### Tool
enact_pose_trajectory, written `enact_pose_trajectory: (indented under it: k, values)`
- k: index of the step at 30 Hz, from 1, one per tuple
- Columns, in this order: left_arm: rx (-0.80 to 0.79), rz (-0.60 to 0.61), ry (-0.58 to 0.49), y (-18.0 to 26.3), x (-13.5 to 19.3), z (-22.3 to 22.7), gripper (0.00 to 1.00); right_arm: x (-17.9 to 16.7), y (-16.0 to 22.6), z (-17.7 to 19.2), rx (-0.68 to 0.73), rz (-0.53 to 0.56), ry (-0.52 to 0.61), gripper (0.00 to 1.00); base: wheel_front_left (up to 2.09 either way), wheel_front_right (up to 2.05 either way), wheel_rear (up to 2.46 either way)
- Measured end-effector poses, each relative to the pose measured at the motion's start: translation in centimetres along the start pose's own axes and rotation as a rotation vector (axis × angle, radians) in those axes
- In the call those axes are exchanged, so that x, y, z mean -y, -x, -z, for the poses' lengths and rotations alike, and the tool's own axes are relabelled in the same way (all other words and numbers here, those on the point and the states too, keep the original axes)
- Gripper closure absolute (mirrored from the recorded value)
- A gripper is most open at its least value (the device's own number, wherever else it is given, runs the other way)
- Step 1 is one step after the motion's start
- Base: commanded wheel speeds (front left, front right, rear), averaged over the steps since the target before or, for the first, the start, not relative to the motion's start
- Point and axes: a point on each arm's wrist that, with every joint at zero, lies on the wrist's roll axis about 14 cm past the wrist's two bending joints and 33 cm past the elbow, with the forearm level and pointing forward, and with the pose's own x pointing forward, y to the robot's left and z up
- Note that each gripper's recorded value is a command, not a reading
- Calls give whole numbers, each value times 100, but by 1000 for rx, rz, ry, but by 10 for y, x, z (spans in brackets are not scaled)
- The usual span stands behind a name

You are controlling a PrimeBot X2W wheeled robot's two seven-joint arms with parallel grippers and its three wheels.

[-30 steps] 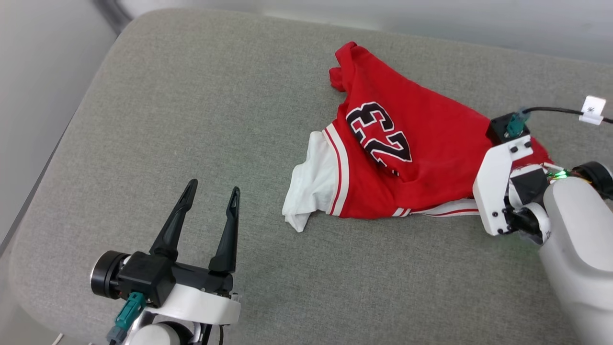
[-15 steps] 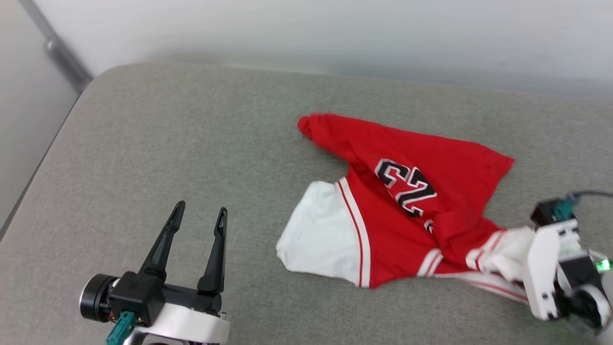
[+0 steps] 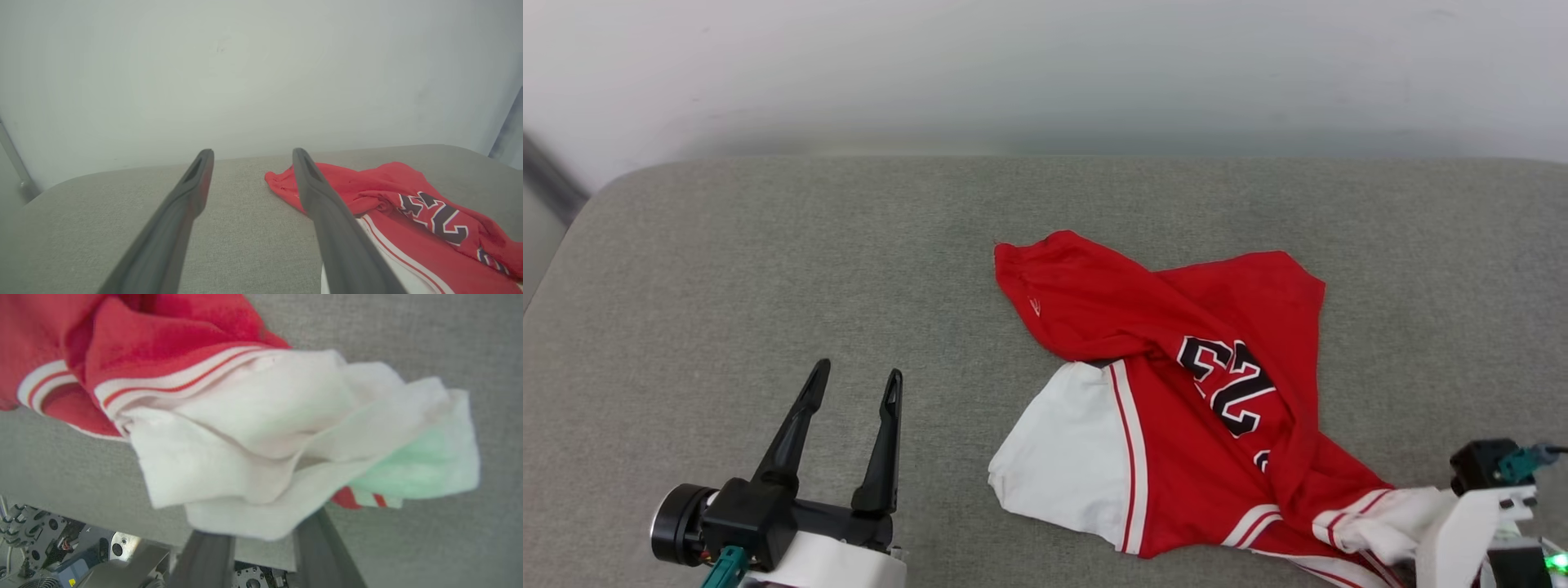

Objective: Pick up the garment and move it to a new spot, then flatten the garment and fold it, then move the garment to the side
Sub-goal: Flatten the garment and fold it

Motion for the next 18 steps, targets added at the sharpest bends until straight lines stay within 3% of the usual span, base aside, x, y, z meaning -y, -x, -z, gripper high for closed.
enact_pose_trajectory:
  k: [10,18]
  values:
    - [21,49,14,-12,14,-3,0,-2,43,-103,524,17,7,0,0,0,0]
    - [33,87,30,-18,26,-5,0,18,73,-122,800,77,-94,0,0,0,0]
